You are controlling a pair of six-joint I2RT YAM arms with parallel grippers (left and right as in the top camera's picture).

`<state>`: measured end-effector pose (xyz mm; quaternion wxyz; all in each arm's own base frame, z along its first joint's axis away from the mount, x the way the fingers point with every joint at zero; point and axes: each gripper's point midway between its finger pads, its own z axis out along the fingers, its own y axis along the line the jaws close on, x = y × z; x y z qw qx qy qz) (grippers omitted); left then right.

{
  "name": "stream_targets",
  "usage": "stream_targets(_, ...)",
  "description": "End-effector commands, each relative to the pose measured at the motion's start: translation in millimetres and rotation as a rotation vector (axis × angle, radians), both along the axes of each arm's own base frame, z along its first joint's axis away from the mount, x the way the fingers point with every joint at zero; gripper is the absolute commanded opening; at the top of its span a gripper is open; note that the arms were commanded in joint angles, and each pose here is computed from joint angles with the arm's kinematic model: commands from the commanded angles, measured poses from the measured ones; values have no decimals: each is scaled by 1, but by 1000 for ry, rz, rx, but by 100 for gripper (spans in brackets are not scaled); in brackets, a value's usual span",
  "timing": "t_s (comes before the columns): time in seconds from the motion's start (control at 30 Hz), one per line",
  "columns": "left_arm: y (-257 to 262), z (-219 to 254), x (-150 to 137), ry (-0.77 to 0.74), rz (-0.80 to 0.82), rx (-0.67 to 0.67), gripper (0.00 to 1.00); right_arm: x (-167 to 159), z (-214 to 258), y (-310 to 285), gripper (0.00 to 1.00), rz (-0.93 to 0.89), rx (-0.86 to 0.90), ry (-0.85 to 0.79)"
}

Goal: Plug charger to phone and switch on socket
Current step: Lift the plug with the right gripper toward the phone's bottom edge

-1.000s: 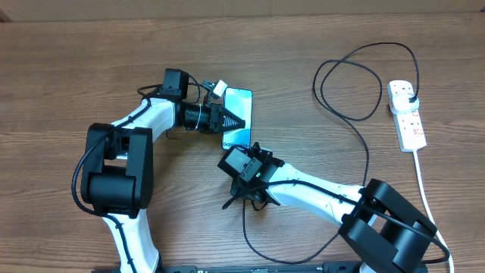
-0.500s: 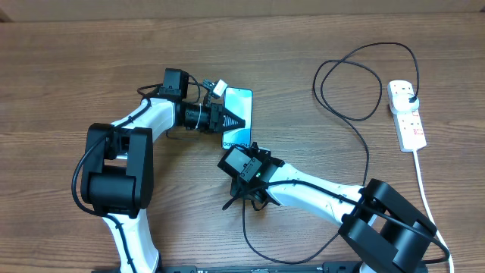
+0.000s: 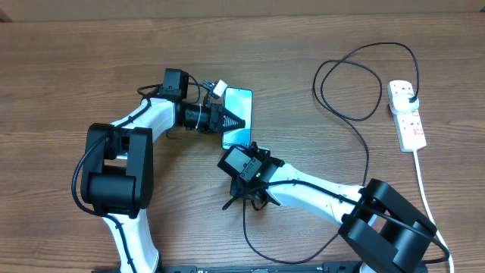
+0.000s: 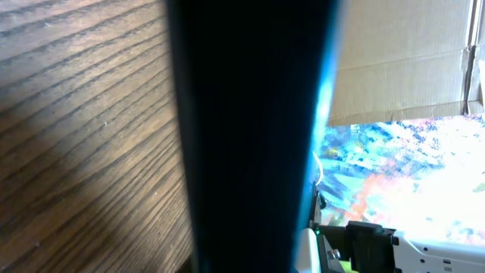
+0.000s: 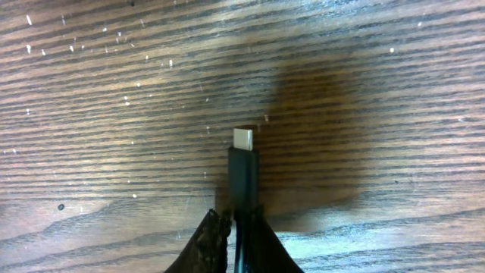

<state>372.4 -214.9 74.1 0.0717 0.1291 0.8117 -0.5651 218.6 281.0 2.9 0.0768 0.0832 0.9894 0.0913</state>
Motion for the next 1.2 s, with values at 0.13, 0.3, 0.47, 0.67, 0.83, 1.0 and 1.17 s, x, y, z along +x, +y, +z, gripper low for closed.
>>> stream_targets(0.13,-2,20,-1,-56,-20,-40,4,0,-4,-3,4,0,-15,-2)
stream_targets(0.3,-5,30,-6,-97,-55,-99,4,-3,-3,-3,4,2,-5,18)
stream_targets(0.47,-6,36,-9,-118,-76,-141,4,-8,9,2,4,134,17,18)
stream_targets(0.67,5,36,-4,-110,-46,-139,4,-10,58,17,4,328,132,-73)
stream_targets(0.83,22,44,0,-118,-16,-189,4,-17,96,28,4,452,292,-92)
stream_targets(1.0,29,50,0,-143,-15,-228,4,-23,111,50,4,559,456,-98)
stream_targets(1.17,29,50,-1,-144,-16,-228,4,-23,94,52,4,520,500,-112)
